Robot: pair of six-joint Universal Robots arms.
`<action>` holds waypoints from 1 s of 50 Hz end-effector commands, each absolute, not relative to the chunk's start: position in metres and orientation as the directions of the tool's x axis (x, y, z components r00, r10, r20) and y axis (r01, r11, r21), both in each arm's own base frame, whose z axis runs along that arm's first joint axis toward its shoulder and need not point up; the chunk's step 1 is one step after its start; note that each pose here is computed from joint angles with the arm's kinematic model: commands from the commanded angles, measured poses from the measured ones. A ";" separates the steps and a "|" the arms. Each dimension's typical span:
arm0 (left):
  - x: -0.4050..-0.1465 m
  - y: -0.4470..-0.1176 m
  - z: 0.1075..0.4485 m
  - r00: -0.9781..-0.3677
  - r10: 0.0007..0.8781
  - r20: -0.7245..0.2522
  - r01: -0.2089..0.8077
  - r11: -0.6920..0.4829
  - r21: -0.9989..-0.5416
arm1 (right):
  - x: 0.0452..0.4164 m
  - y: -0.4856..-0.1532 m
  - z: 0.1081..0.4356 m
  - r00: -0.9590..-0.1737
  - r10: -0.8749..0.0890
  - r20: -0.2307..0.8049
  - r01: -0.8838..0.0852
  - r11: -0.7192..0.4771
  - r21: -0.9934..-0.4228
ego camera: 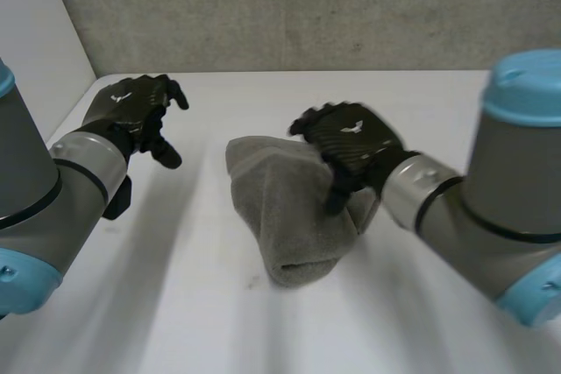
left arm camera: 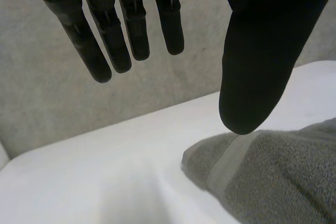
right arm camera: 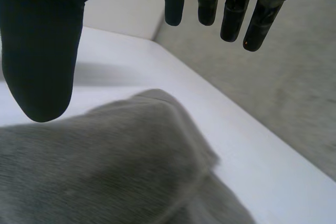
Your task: Fold the towel.
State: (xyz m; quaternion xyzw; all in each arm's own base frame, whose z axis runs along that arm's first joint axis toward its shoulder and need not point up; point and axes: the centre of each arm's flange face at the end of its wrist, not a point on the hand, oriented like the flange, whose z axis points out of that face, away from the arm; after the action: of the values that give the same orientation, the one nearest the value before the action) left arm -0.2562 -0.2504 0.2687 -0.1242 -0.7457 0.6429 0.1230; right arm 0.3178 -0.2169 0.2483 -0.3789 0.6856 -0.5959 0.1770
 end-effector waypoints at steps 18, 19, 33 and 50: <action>-0.387 -0.254 0.164 -0.464 0.834 -0.301 0.415 -0.096 -0.905 | 0.220 -0.245 0.235 -0.851 -0.502 0.154 -0.278 0.182 -0.943; -0.387 -0.254 0.164 -0.463 0.834 -0.301 0.415 -0.096 -0.905 | 0.218 -0.245 0.232 -0.853 -0.500 0.151 -0.278 0.189 -0.942; -0.415 -0.253 0.125 -0.306 0.863 -0.402 0.549 -0.185 -0.815 | 0.212 -0.243 0.213 -0.848 -0.513 0.133 -0.275 0.213 -0.937; -0.409 -0.268 0.224 -0.539 0.685 -0.490 0.443 -0.264 -0.856 | 0.226 -0.270 0.196 -0.840 -0.534 0.092 -0.262 0.251 -0.932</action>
State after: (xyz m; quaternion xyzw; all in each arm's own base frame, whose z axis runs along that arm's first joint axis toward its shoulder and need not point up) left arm -0.4195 -0.2643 0.1765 -0.5341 -0.5923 0.5915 0.1183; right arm 0.2167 -0.2536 0.2056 -0.2593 0.7736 -0.5678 0.1092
